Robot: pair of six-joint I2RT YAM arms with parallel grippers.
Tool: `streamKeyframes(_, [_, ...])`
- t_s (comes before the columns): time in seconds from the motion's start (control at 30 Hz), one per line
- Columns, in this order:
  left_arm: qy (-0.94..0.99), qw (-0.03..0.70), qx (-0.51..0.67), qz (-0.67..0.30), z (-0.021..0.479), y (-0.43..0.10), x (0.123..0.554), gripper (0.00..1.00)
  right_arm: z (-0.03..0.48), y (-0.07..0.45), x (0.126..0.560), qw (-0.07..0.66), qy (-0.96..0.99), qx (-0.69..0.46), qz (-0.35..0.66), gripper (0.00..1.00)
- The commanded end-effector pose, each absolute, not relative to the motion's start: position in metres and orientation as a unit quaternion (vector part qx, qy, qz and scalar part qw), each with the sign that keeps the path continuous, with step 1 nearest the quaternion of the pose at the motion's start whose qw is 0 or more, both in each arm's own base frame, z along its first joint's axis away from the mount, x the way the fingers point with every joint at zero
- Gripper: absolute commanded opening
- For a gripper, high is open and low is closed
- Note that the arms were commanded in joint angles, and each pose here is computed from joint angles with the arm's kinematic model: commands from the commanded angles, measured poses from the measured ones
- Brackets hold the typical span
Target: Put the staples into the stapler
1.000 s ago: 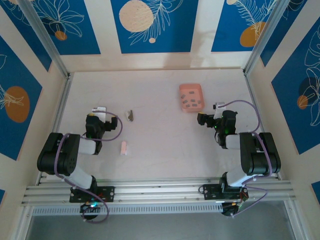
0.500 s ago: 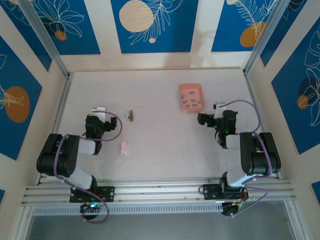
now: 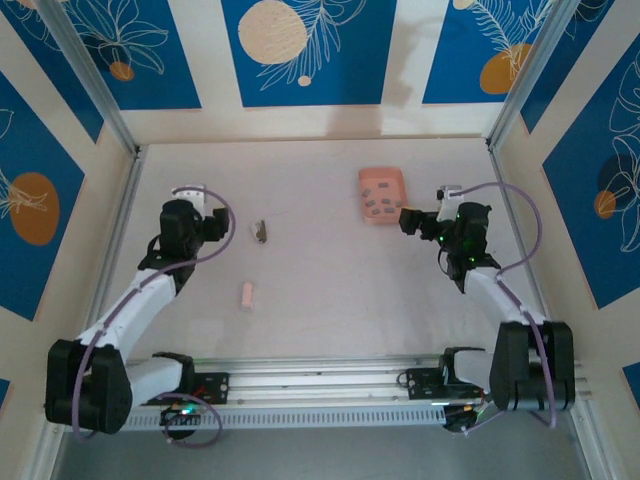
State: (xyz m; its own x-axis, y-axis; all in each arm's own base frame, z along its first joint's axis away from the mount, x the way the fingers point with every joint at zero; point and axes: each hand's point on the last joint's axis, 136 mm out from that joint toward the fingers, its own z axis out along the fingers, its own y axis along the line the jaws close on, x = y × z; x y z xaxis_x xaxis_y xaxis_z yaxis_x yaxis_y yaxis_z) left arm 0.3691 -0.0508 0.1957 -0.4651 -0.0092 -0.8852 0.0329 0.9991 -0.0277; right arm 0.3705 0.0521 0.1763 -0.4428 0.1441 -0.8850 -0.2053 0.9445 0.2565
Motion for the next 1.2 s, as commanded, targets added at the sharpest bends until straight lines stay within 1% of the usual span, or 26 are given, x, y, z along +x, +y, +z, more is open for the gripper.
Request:
streamKeyframes(0.0, [0.919, 0.393, -0.012, -0.032, 0.167, -0.059, 0.324, 0.69, 0.159, 0.081, 0.332, 0.425, 0.880, -0.006, 0.211, 0.99])
streamKeyframes(0.1, [0.941, 0.333, -0.006, -0.054, 0.161, -0.077, 0.303, 0.64, 0.158, 0.113, 0.303, 0.386, 0.891, 0.001, 0.240, 0.99])
streamKeyframes(0.23, [0.965, 0.255, 0.003, -0.054, 0.146, -0.096, 0.278, 0.59, 0.154, 0.156, 0.267, 0.359, 0.896, -0.034, 0.257, 0.99])
streamKeyframes(0.37, [0.977, 0.203, 0.014, -0.066, 0.128, -0.116, 0.263, 0.58, 0.147, 0.184, 0.247, 0.344, 0.897, -0.042, 0.275, 0.99])
streamKeyframes(0.5, [0.985, 0.162, 0.010, -0.056, 0.105, -0.117, 0.257, 0.58, 0.135, 0.210, 0.234, 0.300, 0.900, -0.062, 0.311, 0.99])
streamKeyframes(0.67, [0.993, 0.112, 0.013, -0.045, 0.088, -0.117, 0.248, 0.58, 0.125, 0.223, 0.228, 0.272, 0.910, -0.086, 0.302, 0.99])
streamKeyframes(0.73, [0.993, 0.097, 0.012, -0.059, 0.083, -0.123, 0.245, 0.57, 0.122, 0.225, 0.226, 0.267, 0.911, -0.092, 0.301, 0.99])
streamKeyframes(0.9, [0.993, 0.082, 0.008, -0.083, 0.075, -0.132, 0.242, 0.54, 0.118, 0.226, 0.225, 0.262, 0.913, -0.095, 0.299, 0.99])
streamKeyframes(1.17, [0.996, 0.056, 0.012, -0.074, 0.062, -0.135, 0.245, 0.50, 0.115, 0.227, 0.223, 0.255, 0.914, -0.102, 0.298, 0.99])
